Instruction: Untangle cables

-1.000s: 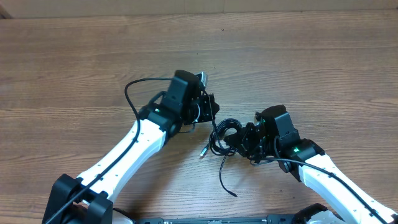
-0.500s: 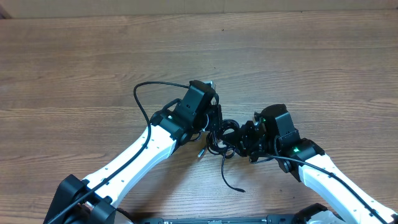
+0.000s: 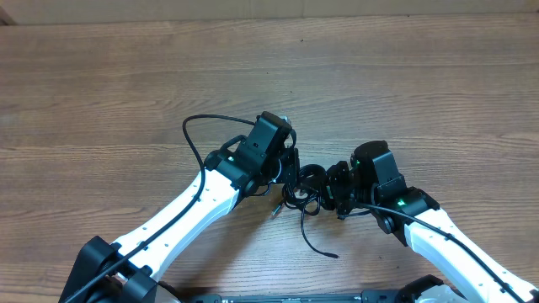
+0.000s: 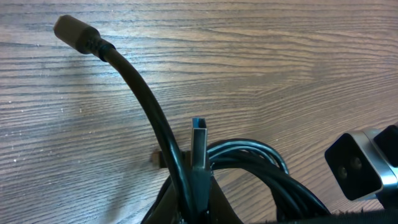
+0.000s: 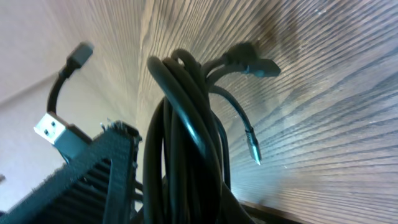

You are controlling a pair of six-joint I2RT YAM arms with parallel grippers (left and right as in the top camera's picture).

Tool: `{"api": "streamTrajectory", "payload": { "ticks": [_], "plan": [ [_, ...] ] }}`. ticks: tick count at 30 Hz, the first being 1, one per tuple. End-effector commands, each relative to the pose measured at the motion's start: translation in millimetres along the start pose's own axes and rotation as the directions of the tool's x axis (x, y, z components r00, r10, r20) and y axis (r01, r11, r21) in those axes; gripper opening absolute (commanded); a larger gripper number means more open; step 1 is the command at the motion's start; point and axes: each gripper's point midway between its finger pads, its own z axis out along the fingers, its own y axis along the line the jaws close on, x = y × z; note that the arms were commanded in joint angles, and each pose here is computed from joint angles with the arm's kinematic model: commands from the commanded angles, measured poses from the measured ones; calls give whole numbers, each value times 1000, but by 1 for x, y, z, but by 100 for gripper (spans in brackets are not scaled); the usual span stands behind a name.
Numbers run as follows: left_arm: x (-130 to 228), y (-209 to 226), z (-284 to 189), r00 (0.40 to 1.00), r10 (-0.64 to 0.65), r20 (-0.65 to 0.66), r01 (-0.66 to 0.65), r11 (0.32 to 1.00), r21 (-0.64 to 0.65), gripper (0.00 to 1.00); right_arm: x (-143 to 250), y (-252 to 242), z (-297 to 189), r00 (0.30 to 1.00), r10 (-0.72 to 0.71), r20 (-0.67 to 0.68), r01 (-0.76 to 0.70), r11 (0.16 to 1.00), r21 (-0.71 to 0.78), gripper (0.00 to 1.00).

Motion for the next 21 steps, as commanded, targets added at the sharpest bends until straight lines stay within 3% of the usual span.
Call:
{"api": "streamTrajectory", "payload": {
  "ticks": [1, 5, 21],
  "plan": [
    [-2, -16, -11, 1000, 5, 4, -5, 999, 51, 4, -11, 10, -2, 994, 89, 70, -87, 996, -34, 20],
    [1, -19, -11, 1000, -10, -12, 11, 997, 70, 4, -16, 12, -2, 985, 147, 95, -143, 989, -47, 25],
    [25, -32, -9, 997, 31, -77, -25, 996, 83, 4, -22, 25, -3, 982, 147, 121, -134, 985, -104, 24]
  ]
}}
